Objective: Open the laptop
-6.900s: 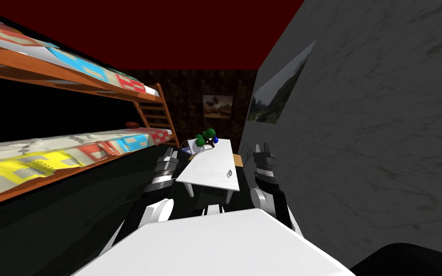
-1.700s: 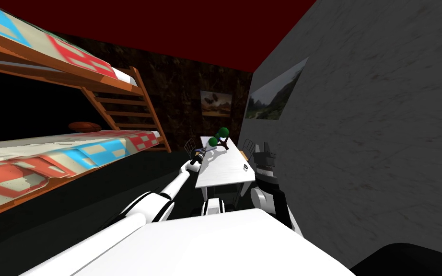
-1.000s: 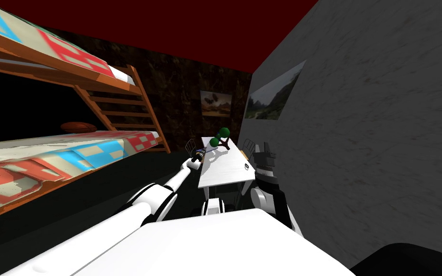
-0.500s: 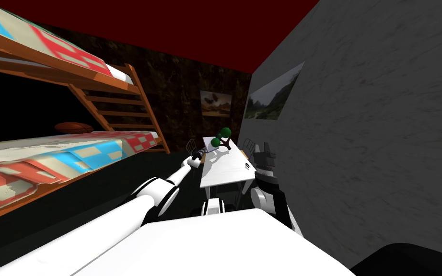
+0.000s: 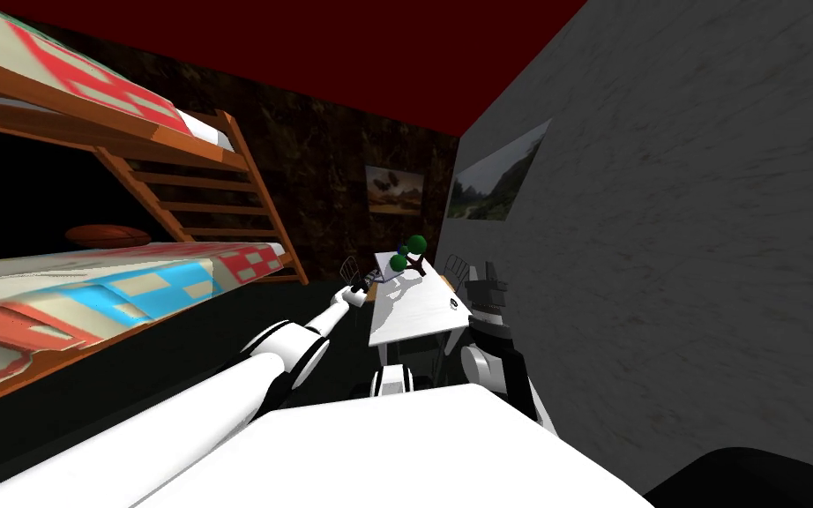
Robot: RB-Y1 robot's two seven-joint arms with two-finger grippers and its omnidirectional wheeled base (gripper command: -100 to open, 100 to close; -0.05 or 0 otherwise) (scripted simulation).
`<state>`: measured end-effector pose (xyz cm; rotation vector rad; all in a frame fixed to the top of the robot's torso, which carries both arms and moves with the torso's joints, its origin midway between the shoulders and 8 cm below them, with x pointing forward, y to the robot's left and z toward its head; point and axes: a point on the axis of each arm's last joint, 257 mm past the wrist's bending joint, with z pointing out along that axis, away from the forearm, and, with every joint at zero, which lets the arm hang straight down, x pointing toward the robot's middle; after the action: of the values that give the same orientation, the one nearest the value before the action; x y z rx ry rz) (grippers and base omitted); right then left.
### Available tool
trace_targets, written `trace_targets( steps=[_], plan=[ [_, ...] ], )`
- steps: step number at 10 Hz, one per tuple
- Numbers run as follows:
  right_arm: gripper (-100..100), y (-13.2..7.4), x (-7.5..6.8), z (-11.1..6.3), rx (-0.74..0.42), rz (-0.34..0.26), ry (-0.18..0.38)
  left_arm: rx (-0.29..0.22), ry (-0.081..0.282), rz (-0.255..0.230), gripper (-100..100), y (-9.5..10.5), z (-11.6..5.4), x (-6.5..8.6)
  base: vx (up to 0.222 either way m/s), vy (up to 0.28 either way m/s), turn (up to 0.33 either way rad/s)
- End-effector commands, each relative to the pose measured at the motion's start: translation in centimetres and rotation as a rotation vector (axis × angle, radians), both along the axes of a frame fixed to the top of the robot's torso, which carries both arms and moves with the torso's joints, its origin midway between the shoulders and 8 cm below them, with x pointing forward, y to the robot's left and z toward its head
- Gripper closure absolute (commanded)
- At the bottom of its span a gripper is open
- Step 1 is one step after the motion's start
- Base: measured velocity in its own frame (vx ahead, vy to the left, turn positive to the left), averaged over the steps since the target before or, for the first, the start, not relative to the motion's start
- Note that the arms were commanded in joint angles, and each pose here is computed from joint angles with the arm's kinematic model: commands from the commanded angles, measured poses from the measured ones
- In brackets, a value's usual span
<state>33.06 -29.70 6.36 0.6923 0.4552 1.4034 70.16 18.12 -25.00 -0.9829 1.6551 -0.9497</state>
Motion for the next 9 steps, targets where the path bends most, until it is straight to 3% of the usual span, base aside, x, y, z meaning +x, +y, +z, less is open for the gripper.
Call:
trace_targets(
  steps=[1,4,5,6,7,8,9],
  plan=[
    [0,0.0,0.0,0.0,0.0,0.0,0.0,-0.002,0.0,0.065,-100,4.3,-0.1,0.2,-0.016,0.0,-0.26],
    [0,0.0,0.0,0.0,0.0,0.0,0.0,-0.003,-0.001,0.131,-100,8.8,-0.1,0.1,-0.014,-0.001,-0.254],
    [0,0.0,0.0,0.0,0.0,0.0,0.0,-0.007,-0.021,0.123,-100,8.4,0.8,0.4,-0.01,0.002,-0.001],
    [0,0.0,0.0,0.0,0.0,0.0,0.0,-0.003,-0.001,0.131,-100,8.8,-0.1,0.1,-0.003,0.0,0.026],
    [0,0.0,0.0,0.0,0.0,0.0,0.0,-0.004,-0.008,0.127,-100,8.7,0.3,0.2,0.0,0.0,0.0],
    [0,0.0,0.0,0.0,0.0,0.0,0.0,-0.002,-0.001,0.098,100,6.5,-0.1,0.2,0.008,0.001,0.261],
    [0,0.0,0.0,0.0,0.0,0.0,0.0,-0.002,0.0,0.065,100,4.3,-0.1,0.2,0.019,-0.002,0.319]
  ],
)
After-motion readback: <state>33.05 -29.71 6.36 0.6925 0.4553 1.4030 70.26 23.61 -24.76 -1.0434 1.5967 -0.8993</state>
